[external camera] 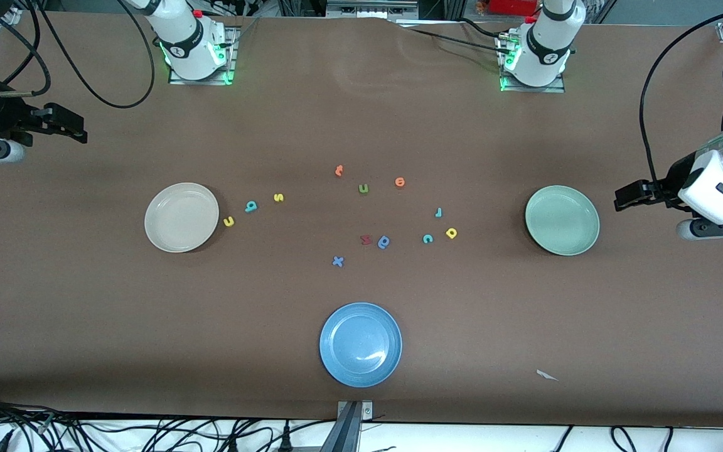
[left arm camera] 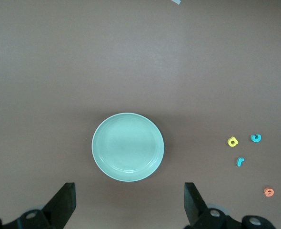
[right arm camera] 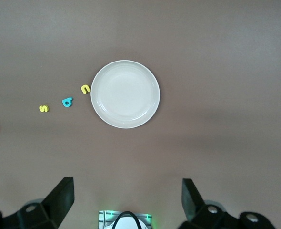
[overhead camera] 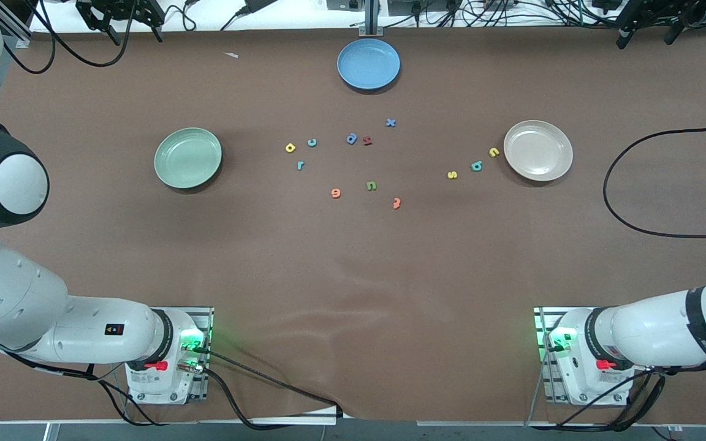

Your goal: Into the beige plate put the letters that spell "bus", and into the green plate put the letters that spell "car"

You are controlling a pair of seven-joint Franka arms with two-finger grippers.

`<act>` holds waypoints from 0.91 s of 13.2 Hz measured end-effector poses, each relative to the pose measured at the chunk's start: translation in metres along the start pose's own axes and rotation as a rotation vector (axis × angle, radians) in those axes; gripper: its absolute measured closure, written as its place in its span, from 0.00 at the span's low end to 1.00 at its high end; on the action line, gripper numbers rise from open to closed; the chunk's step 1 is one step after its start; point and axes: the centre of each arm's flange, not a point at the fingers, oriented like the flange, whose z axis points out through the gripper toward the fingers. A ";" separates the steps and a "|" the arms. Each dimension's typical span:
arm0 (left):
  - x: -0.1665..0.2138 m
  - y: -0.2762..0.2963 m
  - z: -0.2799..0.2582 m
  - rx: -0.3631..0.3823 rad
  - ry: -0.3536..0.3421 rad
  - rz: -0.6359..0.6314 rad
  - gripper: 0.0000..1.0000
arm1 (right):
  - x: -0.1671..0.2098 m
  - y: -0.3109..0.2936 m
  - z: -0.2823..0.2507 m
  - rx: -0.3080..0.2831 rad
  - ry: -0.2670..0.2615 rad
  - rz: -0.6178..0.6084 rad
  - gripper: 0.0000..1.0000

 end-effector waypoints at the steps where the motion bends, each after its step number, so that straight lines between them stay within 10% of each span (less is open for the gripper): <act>1: 0.000 0.000 0.001 0.000 -0.004 0.000 0.00 | 0.000 0.000 0.000 0.000 0.000 0.000 0.00; 12: -0.003 -0.003 0.012 0.004 -0.037 -0.004 0.00 | 0.001 0.001 0.001 0.001 -0.003 0.001 0.00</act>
